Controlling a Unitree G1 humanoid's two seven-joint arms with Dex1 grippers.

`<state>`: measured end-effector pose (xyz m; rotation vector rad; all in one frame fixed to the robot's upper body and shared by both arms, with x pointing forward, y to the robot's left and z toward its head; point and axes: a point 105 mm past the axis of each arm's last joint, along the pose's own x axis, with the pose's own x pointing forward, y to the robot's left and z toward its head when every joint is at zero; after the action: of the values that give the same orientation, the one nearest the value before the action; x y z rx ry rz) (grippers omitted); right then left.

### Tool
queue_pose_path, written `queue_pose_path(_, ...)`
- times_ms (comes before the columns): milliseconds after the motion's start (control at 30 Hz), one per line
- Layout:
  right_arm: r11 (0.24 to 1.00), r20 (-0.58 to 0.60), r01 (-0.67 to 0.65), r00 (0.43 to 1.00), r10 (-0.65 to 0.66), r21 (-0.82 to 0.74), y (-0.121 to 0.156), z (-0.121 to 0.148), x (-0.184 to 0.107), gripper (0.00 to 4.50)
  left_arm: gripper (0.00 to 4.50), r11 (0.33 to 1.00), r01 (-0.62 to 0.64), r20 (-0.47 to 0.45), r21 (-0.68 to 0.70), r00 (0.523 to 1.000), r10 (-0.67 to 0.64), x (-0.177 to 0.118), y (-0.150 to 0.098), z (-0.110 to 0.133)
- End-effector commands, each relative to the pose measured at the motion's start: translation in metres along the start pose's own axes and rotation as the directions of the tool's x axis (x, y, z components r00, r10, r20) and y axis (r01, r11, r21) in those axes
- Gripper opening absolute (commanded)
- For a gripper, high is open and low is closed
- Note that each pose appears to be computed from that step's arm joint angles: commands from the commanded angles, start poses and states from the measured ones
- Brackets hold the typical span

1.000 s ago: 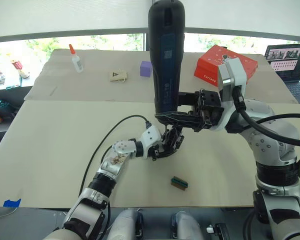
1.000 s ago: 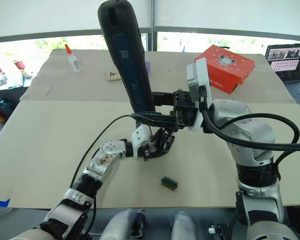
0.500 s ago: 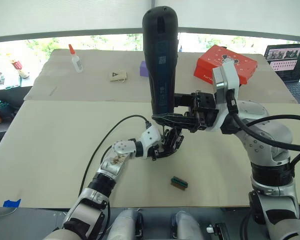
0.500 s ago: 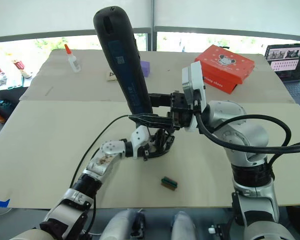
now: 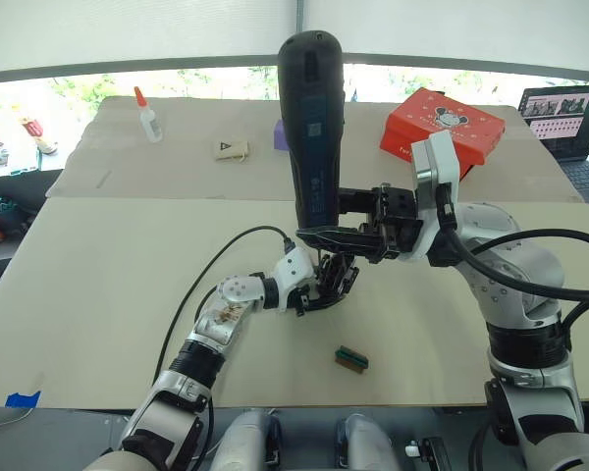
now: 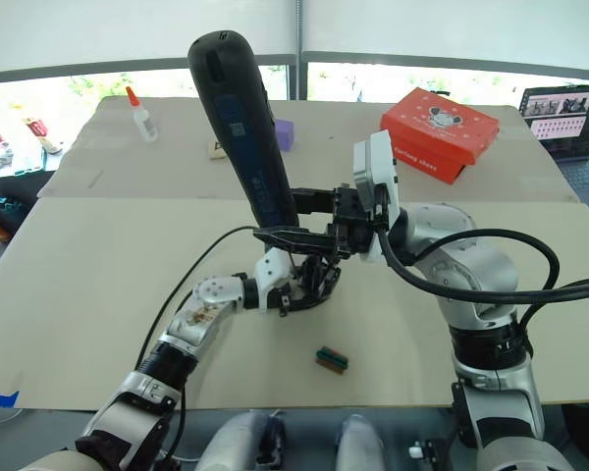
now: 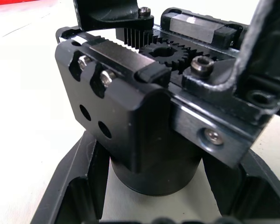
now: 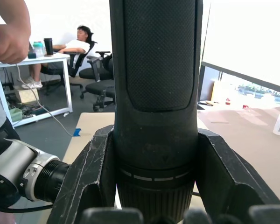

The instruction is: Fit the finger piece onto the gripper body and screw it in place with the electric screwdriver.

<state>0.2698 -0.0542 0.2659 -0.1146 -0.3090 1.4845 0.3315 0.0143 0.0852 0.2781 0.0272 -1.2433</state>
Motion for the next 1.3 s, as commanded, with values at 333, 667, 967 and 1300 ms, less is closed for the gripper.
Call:
queue_pose_path(333,0.997,0.038,-0.014,0.999,0.017,-0.072,0.0009,0.0112,0.0010,1.94,2.33,1.000,-0.005,0.045,0.020,0.999,0.004,-0.0021,0.0002,0.0107)
queue_pose_path(667,0.997,0.036,-0.018,0.999,0.020,-0.075,0.0014,0.0091,0.0020,1.94,2.33,1.000,-0.006,0.046,0.021,0.999,0.005,-0.0023,0.0004,0.0117)
queue_pose_path(967,0.996,0.031,-0.019,0.999,0.022,-0.086,0.0017,0.0074,0.0019,1.94,2.33,1.000,-0.004,0.047,0.021,0.999,0.003,-0.0025,0.0004,0.0120)
queue_pose_path(1300,0.996,0.027,-0.021,0.999,0.023,-0.089,0.0009,0.0060,0.0022,1.94,2.33,1.000,-0.004,0.049,0.019,0.999,0.003,-0.0021,-0.0002,0.0124)
